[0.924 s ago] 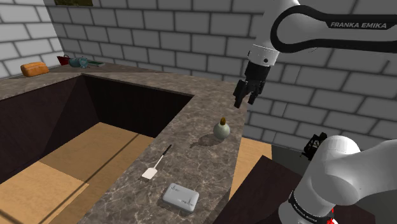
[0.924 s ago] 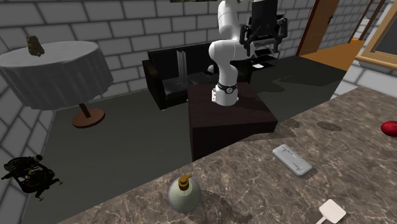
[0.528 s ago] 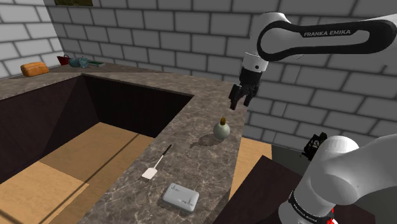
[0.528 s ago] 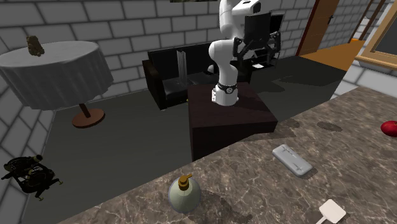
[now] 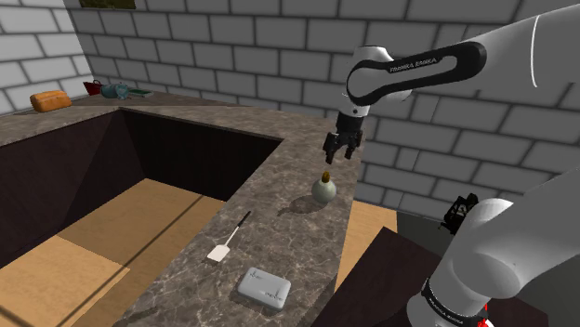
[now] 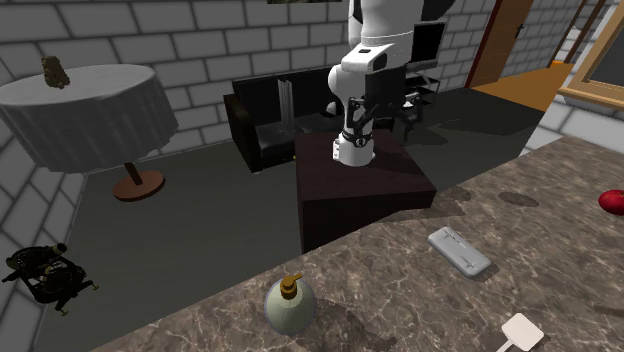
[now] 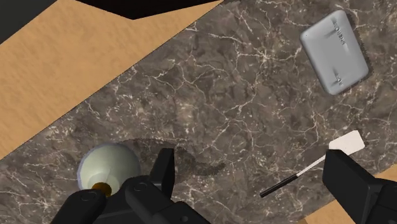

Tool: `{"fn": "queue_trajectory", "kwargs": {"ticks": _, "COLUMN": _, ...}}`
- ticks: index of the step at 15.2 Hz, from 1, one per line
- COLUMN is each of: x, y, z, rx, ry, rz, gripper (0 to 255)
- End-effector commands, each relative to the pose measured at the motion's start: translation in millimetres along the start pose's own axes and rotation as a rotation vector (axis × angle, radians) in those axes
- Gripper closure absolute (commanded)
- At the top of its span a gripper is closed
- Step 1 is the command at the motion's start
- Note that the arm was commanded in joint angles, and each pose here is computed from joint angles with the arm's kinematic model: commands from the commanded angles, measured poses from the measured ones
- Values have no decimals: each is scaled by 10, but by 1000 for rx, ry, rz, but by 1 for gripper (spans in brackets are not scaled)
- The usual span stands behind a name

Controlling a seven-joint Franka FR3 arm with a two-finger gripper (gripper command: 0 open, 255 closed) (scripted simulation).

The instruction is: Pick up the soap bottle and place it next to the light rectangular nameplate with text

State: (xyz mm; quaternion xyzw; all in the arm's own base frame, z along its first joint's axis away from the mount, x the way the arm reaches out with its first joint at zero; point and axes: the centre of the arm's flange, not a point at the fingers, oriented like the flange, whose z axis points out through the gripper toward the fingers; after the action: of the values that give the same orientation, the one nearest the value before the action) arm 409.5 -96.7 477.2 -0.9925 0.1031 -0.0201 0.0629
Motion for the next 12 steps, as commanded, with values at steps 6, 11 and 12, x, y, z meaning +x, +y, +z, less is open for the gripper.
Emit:
{"fn": "queue_trajectory", "kwargs": {"ticks": 6, "x": 595, "y": 497, "z": 537, "rx": -23, "ry": -19, "rz": 31, "gripper": 0}}
{"fn": "queue_trajectory", "kwargs": {"ticks": 11, "x": 1008, "y": 849, "z": 915, "rx": -39, "ry": -34, "rz": 53, "gripper": 0}}
{"fn": "queue_trajectory", "kwargs": {"ticks": 12, "x": 1089, "y": 921, "z": 990, "rx": -43, "ry": -37, "rz": 57, "gripper": 0}}
